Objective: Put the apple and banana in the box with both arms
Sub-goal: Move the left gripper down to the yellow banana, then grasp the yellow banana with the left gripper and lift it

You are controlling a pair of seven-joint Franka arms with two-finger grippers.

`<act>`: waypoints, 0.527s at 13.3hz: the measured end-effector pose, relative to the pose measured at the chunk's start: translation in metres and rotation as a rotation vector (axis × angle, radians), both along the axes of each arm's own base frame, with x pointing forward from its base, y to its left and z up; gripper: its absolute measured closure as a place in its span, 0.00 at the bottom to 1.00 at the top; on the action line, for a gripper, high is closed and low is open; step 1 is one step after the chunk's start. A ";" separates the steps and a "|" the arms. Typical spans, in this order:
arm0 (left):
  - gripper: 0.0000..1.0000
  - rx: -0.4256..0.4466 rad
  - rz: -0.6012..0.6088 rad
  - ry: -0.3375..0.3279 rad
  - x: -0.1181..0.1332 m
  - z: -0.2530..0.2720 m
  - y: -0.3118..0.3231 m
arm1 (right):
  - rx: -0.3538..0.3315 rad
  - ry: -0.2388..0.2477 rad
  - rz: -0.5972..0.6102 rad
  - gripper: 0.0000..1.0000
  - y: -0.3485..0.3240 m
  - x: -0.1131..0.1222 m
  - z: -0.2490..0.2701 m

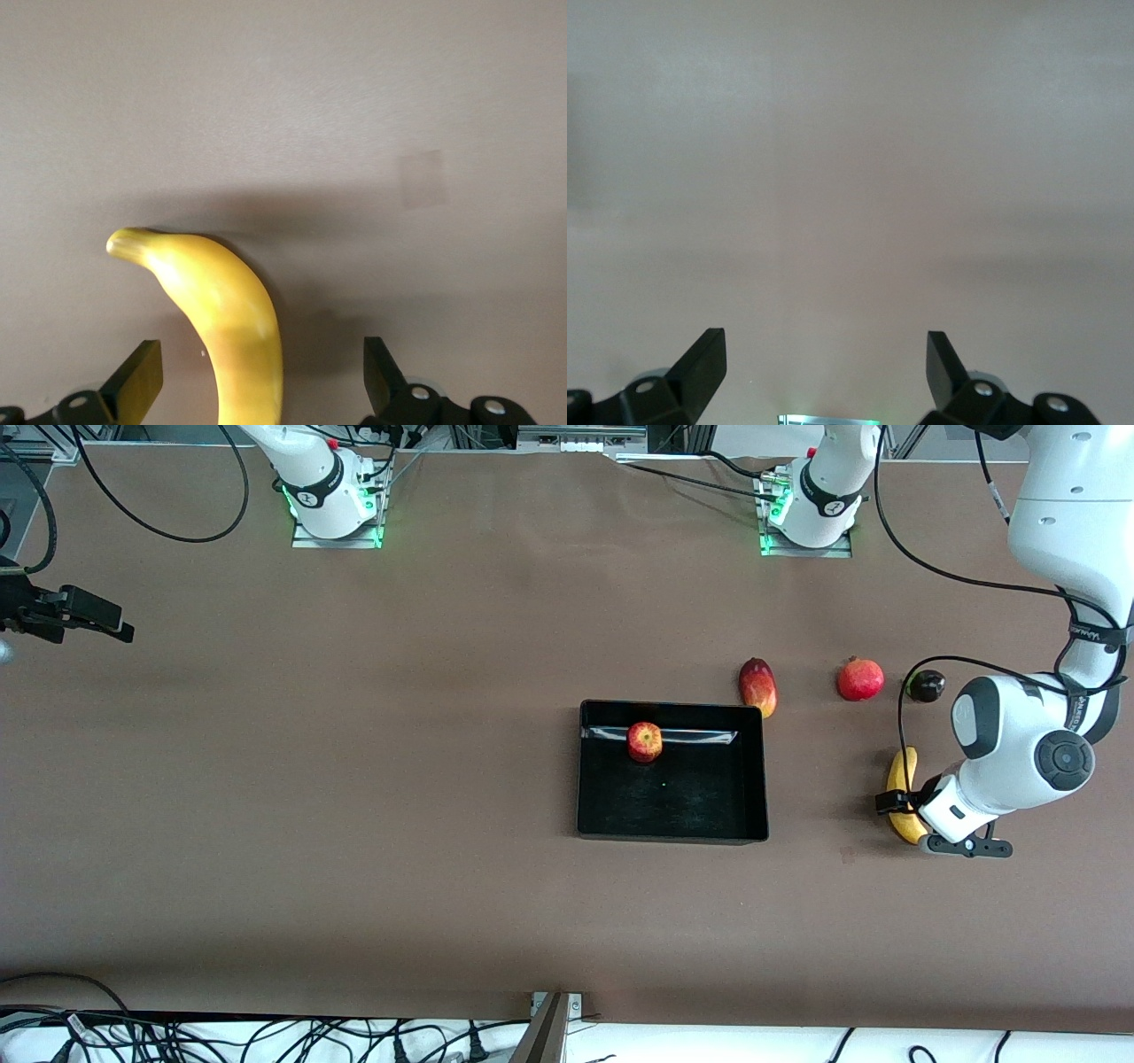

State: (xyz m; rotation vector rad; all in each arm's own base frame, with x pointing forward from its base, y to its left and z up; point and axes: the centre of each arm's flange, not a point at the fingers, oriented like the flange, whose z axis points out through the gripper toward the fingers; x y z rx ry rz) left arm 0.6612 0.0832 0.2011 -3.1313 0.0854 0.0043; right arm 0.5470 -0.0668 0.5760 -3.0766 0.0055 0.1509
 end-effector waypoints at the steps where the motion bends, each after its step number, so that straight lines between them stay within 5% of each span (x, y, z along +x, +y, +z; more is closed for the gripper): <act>1: 0.00 0.001 0.000 -0.003 -0.004 -0.009 0.003 | 0.000 0.000 0.000 0.00 0.000 0.000 0.000; 5: 0.00 -0.001 -0.010 -0.002 -0.018 -0.038 0.002 | 0.000 0.000 0.000 0.00 0.000 0.000 0.000; 7: 0.18 -0.001 -0.008 -0.007 -0.021 -0.039 0.003 | 0.000 0.000 0.002 0.00 0.001 0.000 0.000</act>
